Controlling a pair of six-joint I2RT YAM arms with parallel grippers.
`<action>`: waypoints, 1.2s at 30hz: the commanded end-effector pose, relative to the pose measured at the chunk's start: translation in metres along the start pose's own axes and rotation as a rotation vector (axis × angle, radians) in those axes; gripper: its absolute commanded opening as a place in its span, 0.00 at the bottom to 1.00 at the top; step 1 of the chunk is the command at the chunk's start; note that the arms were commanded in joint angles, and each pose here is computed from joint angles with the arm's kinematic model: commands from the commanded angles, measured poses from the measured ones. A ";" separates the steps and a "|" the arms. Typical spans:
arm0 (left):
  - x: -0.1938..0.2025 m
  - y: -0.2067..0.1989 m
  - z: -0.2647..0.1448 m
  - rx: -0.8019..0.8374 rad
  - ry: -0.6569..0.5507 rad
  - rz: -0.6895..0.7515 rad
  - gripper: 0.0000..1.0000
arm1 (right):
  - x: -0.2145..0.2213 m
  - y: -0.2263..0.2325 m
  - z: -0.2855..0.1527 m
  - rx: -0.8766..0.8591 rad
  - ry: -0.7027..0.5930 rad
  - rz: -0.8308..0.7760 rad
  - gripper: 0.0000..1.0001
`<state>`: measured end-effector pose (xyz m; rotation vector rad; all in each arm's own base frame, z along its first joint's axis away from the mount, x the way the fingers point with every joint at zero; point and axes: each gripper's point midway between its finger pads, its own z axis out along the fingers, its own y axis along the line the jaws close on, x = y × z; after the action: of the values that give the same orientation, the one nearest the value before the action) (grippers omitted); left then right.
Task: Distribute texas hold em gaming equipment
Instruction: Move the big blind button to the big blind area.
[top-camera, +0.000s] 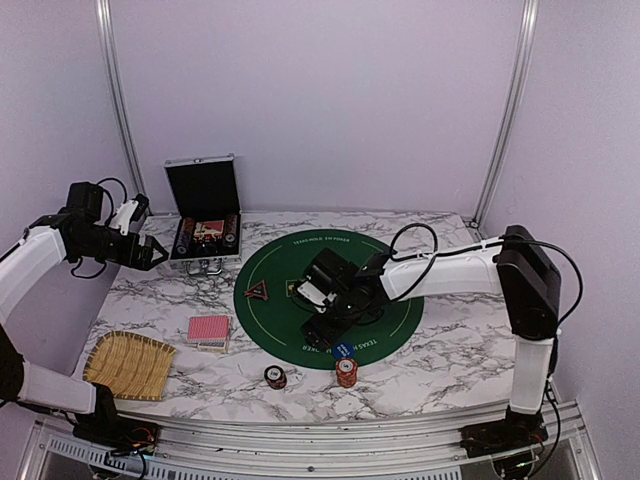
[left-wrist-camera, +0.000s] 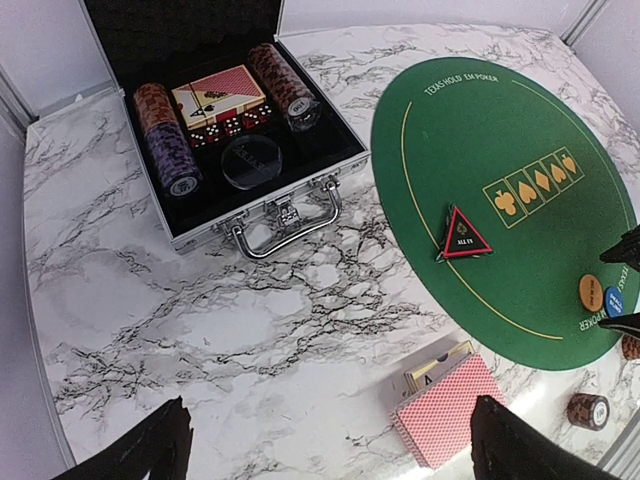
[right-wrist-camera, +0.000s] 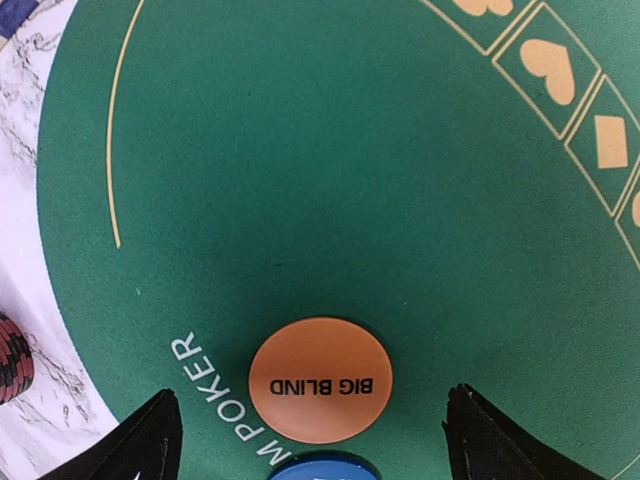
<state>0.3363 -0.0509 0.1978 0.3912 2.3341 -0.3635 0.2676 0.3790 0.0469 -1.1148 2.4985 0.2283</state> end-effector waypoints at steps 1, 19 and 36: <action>0.001 -0.004 -0.006 0.017 0.006 0.005 0.99 | 0.003 0.009 0.004 0.008 0.036 -0.045 0.87; -0.007 -0.005 -0.010 0.016 -0.013 0.009 0.99 | 0.016 -0.013 0.019 0.021 0.068 0.011 0.66; -0.009 -0.003 -0.013 -0.001 -0.018 0.022 0.99 | 0.009 -0.022 0.028 0.064 0.053 0.017 0.68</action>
<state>0.3356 -0.0520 0.2004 0.3951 2.3330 -0.3716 0.2765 0.3650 0.0254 -1.1085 2.5512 0.1601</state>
